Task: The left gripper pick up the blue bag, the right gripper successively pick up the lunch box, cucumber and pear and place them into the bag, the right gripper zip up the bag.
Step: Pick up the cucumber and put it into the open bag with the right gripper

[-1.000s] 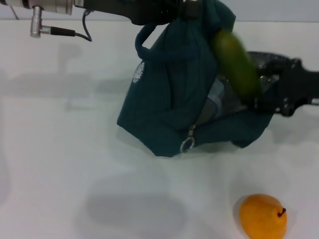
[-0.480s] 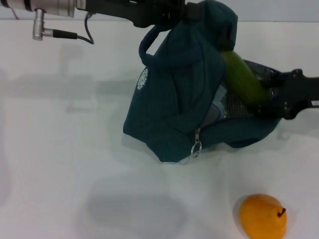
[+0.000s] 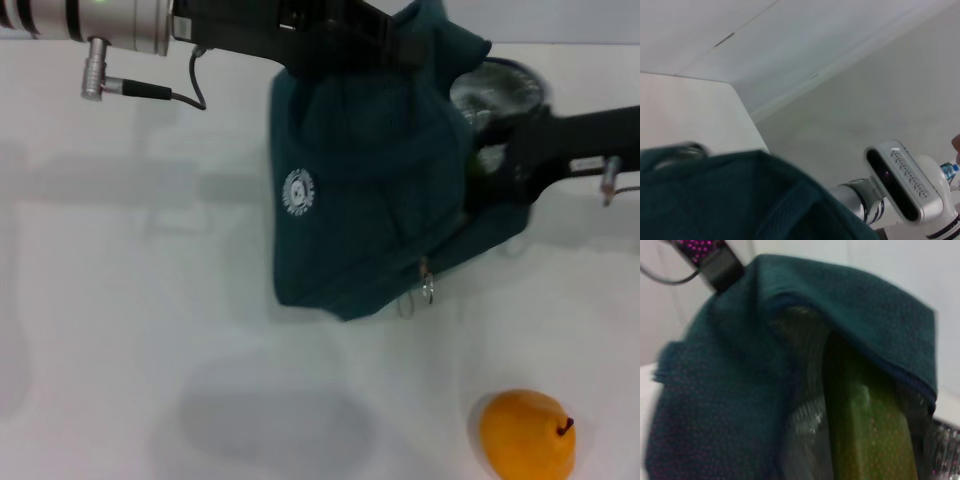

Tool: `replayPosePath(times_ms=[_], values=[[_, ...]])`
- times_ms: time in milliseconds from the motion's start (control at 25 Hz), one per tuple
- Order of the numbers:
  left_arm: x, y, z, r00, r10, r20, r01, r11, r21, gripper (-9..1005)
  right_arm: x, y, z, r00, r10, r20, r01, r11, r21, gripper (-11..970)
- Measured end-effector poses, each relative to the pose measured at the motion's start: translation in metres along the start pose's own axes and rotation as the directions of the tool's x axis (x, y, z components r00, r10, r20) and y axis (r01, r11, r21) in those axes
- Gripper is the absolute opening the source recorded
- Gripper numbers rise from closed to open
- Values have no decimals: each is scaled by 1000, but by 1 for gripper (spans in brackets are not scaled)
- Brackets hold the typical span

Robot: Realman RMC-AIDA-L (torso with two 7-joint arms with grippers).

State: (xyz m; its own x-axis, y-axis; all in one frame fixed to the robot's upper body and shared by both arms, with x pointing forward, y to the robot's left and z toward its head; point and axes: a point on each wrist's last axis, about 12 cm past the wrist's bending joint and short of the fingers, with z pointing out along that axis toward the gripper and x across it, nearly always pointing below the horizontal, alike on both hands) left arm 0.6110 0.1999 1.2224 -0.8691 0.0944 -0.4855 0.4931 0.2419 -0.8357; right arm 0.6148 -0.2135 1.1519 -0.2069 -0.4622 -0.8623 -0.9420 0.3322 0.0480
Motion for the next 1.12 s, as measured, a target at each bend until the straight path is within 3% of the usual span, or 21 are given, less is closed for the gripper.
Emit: replayPosePath(times_ms=[360,800,1120], values=[[0,0,0,1000,6,-3,-6,1000,1,48,-7,-2,10,997,38,-63,-36,999,33,615],[0,2,-5,1000,3,-3,-3,1000,-11,49,-6,8,-1,996,51,-72,-54,998,-40,616],[3,7,-5,1000,-6,-9,6,1000,-14,52,-7,5,-22,996,93,-2,-93,996,-16,615]])
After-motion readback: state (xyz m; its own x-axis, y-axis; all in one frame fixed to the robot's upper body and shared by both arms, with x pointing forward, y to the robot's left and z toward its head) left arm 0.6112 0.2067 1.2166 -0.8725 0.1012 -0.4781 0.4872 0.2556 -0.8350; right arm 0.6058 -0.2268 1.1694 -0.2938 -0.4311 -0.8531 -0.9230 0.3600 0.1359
